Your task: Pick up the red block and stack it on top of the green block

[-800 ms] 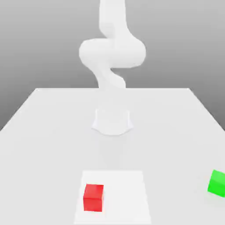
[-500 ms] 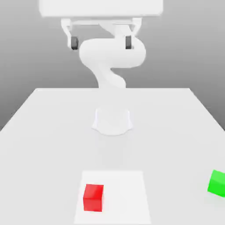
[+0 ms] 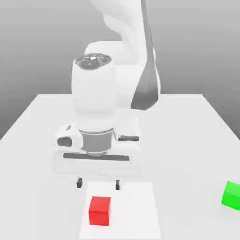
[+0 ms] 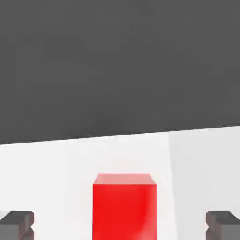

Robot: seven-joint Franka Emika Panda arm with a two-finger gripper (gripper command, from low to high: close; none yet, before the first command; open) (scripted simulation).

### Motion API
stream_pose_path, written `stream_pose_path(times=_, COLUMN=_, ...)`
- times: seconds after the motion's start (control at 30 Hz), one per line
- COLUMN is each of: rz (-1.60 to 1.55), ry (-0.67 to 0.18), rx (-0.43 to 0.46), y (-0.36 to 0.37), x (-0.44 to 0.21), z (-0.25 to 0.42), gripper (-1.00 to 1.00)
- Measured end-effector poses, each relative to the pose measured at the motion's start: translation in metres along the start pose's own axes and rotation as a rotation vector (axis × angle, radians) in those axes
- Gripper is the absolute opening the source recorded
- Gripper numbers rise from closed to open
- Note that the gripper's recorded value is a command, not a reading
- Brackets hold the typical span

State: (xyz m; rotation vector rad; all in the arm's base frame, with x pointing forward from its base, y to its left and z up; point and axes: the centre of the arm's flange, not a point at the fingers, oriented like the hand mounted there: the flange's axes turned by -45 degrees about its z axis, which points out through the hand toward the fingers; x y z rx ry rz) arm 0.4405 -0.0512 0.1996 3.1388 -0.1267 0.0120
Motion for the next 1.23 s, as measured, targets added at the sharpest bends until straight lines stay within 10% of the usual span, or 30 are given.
stream_pose_path(times=0.1, rz=0.000, ry=-0.007, rx=-0.001, y=0.000, x=-0.002, z=0.037, gripper=0.00)
stream_pose_path(times=0.13, rz=0.000, ry=-0.007, rx=0.000, y=0.000, x=-0.002, z=0.048, gripper=-1.00)
stream_pose_path(times=0.57, rz=-0.037, ry=-0.008, rx=0.001, y=-0.012, x=-0.001, z=-0.007, gripper=-1.00)
stream_pose_path(times=1.1, rz=-1.123, ry=-0.007, rx=0.004, y=-0.367, x=-0.098, z=-0.001, gripper=-1.00)
stream_pose_path(times=1.13, rz=-1.132, ry=-0.007, rx=0.004, y=-0.369, x=-0.100, z=0.010, gripper=1.00)
stream_pose_path(times=1.23, rz=-1.132, ry=-0.007, rx=0.004, y=-0.369, x=-0.100, z=0.010, gripper=1.00)
